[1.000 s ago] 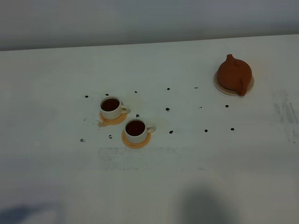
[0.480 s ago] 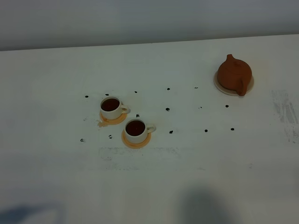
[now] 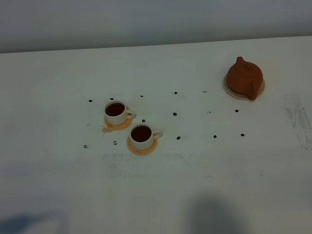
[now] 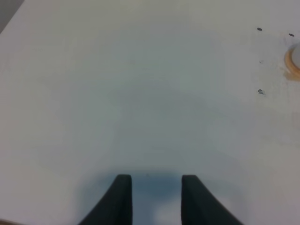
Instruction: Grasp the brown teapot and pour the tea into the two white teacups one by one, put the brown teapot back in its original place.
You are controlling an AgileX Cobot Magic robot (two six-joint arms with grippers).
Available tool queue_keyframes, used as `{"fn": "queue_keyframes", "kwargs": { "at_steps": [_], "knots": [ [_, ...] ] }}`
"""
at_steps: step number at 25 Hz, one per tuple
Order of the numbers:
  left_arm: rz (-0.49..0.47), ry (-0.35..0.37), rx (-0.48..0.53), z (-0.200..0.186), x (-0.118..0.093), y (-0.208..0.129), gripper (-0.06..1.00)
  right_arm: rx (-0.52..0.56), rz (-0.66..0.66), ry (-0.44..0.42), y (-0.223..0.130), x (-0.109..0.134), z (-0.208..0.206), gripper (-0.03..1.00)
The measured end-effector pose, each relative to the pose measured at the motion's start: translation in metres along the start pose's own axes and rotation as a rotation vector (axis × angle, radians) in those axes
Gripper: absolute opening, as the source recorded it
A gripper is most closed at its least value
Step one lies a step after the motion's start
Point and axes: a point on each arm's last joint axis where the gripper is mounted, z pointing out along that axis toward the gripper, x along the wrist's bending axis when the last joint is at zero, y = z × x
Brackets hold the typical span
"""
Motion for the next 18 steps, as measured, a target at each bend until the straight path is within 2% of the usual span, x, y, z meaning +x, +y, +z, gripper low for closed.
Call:
{"fn": "queue_keyframes", "kwargs": {
  "at_steps": [5,18],
  "knots": [
    [0.000,0.000,0.000,0.0000,0.0000,0.0000,0.25,0.004,0.048,-0.103,0.0005,0.0026,0.0006,0.47],
    [0.000,0.000,0.000,0.0000,0.0000,0.0000,0.25,0.004,0.053,-0.115,0.0010,0.0055,0.0014,0.47]
  ]
}}
